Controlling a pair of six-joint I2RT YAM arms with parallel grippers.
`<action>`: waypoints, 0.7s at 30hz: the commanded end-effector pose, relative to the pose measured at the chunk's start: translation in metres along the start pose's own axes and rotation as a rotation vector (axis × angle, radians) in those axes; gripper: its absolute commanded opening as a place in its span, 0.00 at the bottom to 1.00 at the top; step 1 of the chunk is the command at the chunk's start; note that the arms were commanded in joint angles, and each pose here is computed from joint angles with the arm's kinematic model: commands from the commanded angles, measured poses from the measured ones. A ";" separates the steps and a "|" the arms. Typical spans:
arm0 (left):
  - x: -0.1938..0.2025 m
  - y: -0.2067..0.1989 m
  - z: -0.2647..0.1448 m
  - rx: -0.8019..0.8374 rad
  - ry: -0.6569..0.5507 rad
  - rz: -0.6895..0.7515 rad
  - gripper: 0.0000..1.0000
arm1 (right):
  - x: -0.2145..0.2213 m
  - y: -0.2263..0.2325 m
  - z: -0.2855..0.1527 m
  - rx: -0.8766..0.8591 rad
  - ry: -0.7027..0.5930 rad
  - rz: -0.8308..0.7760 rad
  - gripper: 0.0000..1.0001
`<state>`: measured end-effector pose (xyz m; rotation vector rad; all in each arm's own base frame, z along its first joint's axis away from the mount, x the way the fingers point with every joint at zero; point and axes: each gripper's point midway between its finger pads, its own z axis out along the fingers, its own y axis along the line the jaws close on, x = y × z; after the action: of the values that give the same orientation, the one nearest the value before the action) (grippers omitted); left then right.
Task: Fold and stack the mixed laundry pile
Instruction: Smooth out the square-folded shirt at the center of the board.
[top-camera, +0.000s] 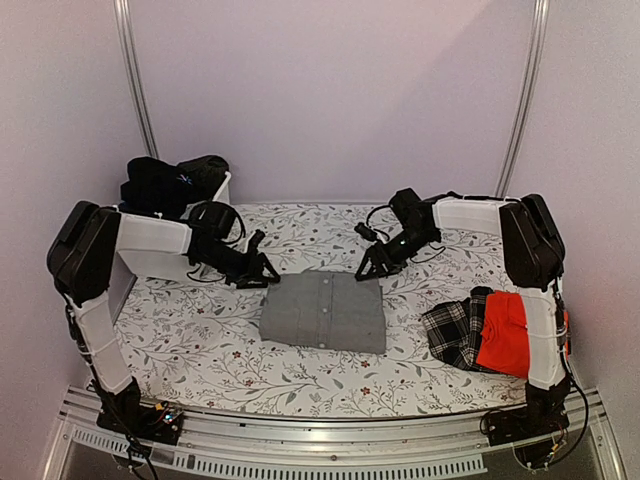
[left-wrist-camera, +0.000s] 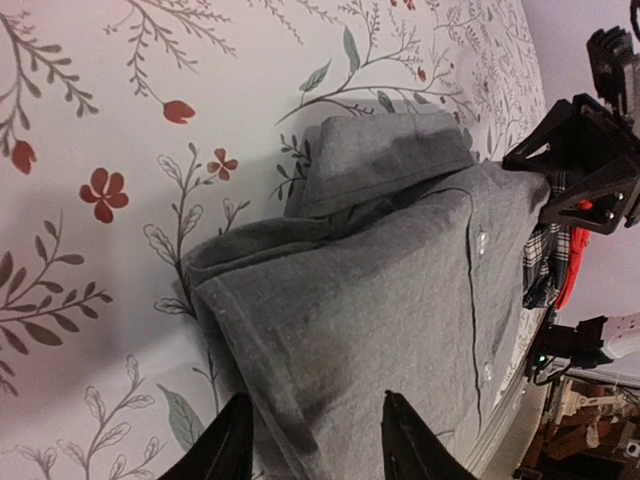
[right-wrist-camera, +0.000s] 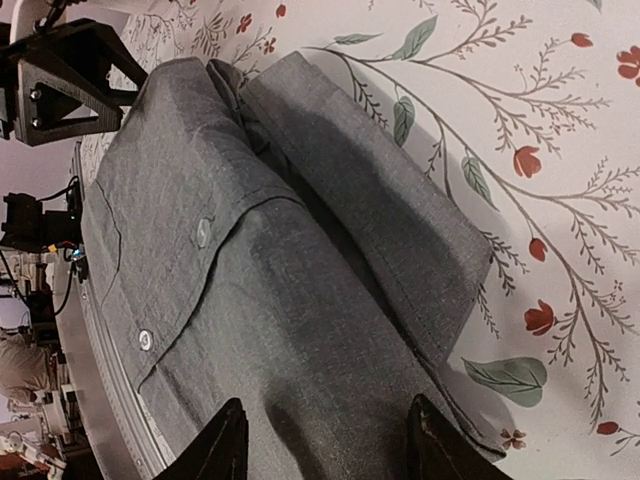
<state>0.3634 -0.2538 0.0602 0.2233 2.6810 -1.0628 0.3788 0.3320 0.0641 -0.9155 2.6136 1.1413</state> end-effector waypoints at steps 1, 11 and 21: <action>-0.012 -0.005 0.010 0.074 -0.023 -0.015 0.37 | 0.010 -0.009 0.007 0.012 0.032 0.012 0.45; -0.037 -0.037 -0.011 0.138 -0.097 0.074 0.00 | -0.003 0.013 -0.022 0.038 -0.009 -0.010 0.00; -0.059 -0.043 -0.005 0.133 -0.134 0.155 0.00 | 0.028 -0.024 -0.036 0.194 0.027 0.065 0.00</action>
<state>0.3906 -0.2788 0.0995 0.2987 2.5096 -1.1950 0.3675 0.3087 0.0782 -0.8735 2.6570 1.0556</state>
